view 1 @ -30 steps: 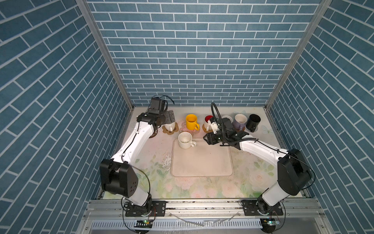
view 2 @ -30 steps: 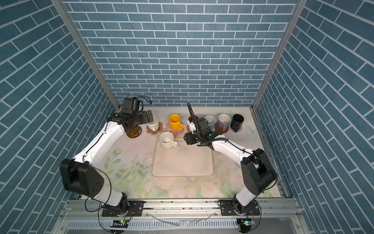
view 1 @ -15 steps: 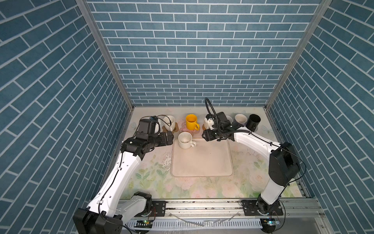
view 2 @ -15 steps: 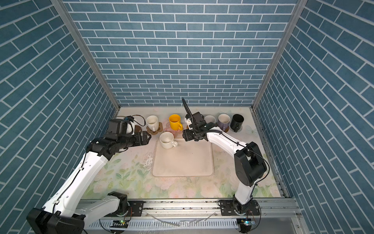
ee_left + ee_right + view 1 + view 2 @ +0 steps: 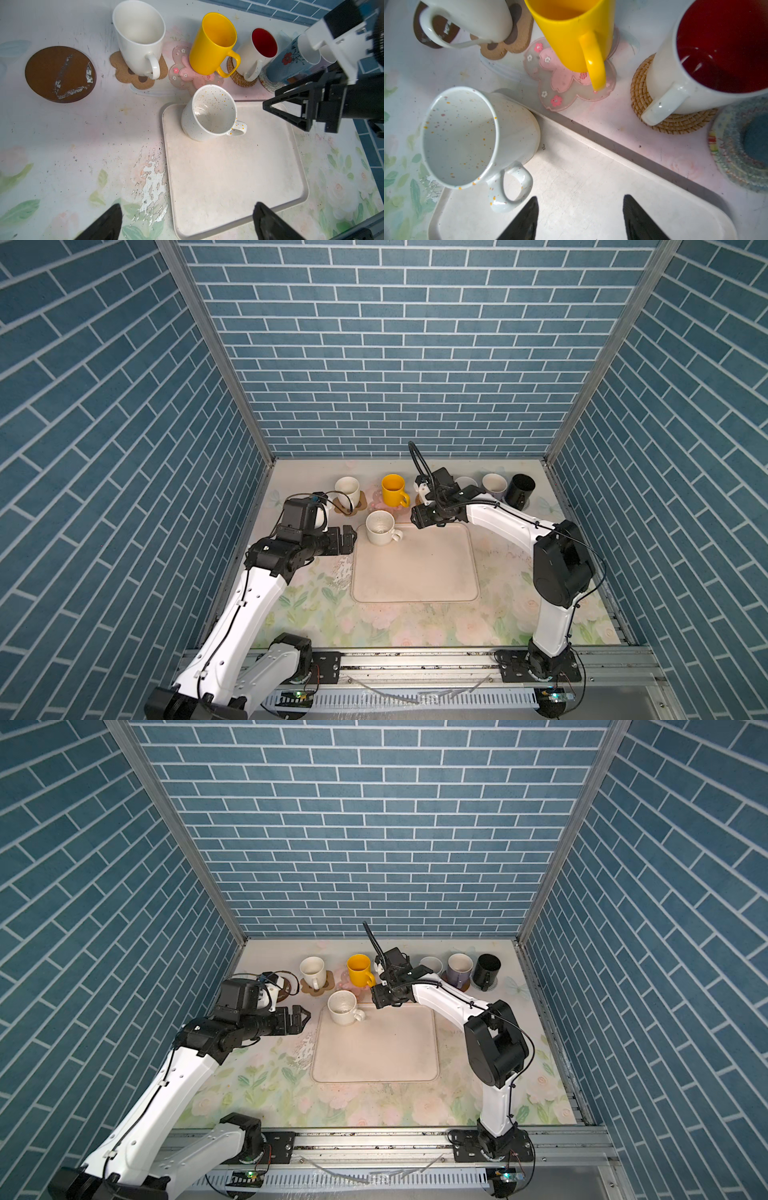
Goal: Place cups on coasters
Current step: Rotate the cup on the tray.
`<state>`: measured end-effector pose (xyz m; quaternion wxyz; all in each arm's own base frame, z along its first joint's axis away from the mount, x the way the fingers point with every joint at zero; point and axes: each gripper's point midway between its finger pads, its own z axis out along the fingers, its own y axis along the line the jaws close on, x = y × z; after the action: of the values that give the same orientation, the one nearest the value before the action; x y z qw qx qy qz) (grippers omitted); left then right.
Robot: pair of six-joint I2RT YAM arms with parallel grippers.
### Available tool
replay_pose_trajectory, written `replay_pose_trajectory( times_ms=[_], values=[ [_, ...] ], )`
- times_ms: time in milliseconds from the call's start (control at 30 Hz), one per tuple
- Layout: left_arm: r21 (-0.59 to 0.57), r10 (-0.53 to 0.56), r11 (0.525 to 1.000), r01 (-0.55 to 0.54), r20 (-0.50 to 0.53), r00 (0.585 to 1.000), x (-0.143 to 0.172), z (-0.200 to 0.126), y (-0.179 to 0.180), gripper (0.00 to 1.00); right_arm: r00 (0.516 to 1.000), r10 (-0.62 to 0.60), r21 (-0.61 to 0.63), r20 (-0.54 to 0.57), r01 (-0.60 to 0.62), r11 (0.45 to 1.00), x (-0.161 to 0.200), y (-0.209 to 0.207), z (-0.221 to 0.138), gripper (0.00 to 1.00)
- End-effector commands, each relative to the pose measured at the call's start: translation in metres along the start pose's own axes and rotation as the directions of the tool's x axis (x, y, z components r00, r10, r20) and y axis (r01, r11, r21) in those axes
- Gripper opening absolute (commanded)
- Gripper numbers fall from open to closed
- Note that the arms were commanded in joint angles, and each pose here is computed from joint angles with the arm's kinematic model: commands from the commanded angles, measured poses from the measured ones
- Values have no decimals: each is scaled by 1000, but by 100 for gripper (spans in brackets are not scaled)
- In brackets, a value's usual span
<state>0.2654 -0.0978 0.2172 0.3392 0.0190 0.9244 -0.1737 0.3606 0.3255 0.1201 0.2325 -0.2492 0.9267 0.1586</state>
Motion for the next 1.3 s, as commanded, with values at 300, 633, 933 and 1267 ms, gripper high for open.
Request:
replay_pose_trajectory(
  times_ms=[300, 633, 933, 1267],
  values=[
    [-5, -45, 999, 45, 23, 999, -5, 1, 9, 99, 995, -82, 29, -54, 84, 996, 17, 18, 9, 65],
    [-8, -74, 997, 75, 20, 997, -6, 4, 16, 99, 986, -143, 2, -86, 144, 990, 30, 51, 26, 65],
    [-25, -77, 997, 77, 8, 997, -4, 6, 19, 99, 987, -153, -32, -57, 151, 988, 29, 75, 25, 64],
    [-42, -73, 996, 74, 12, 997, -4, 5, 22, 99, 994, -108, -30, 8, 108, 994, 23, 93, 25, 63]
  ],
)
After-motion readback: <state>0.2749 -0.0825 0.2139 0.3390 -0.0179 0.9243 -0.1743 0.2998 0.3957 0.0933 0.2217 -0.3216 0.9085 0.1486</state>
